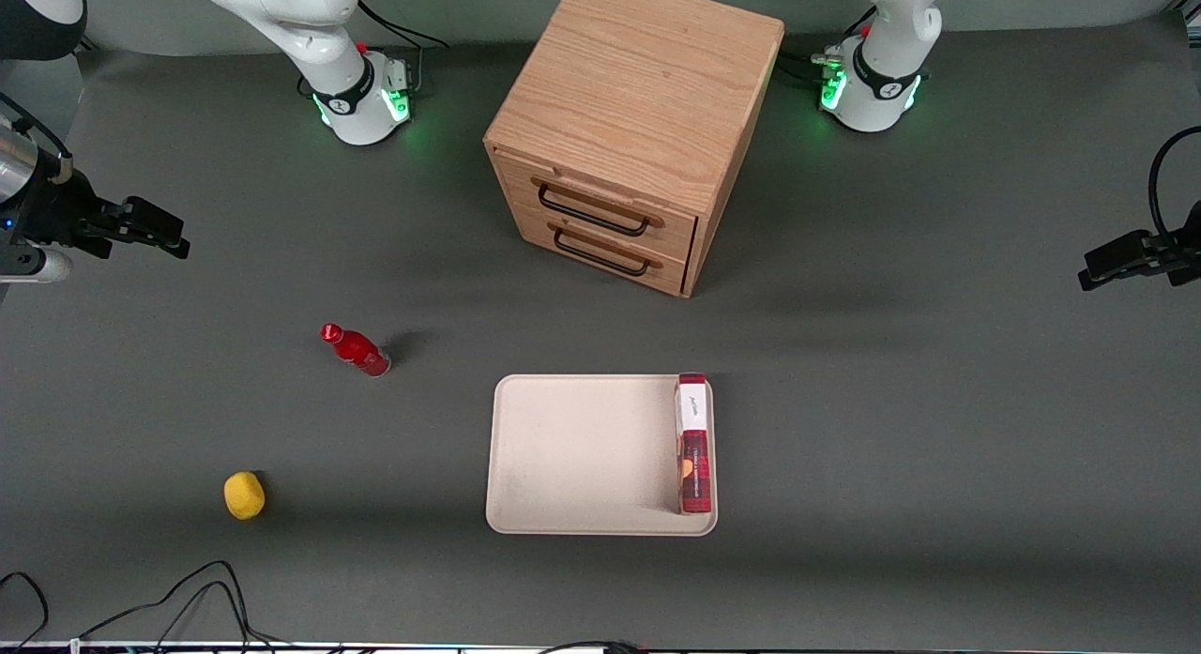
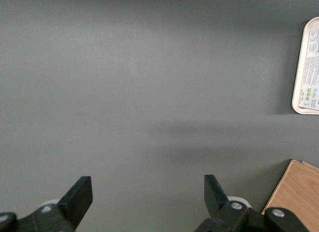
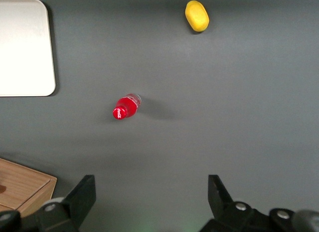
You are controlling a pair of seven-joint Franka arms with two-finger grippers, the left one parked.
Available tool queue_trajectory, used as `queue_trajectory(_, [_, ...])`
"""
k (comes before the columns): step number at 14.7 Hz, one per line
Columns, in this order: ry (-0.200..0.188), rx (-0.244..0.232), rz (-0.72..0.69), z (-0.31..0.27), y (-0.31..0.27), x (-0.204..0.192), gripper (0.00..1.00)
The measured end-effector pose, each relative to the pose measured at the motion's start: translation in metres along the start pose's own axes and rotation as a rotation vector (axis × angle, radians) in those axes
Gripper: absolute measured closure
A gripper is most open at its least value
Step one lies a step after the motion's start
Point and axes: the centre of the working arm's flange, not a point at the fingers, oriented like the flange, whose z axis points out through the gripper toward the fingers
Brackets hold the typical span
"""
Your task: Open upper drawer
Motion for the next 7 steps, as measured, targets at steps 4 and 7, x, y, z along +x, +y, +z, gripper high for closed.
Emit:
queue_trajectory(4, [0.005,0.0,0.0,-0.0014,-0.0003,-0.0002,0.0])
queue_trajectory(7, [0.023,0.017,-0.012,-0.0018,-0.0085,0.0024,0.0])
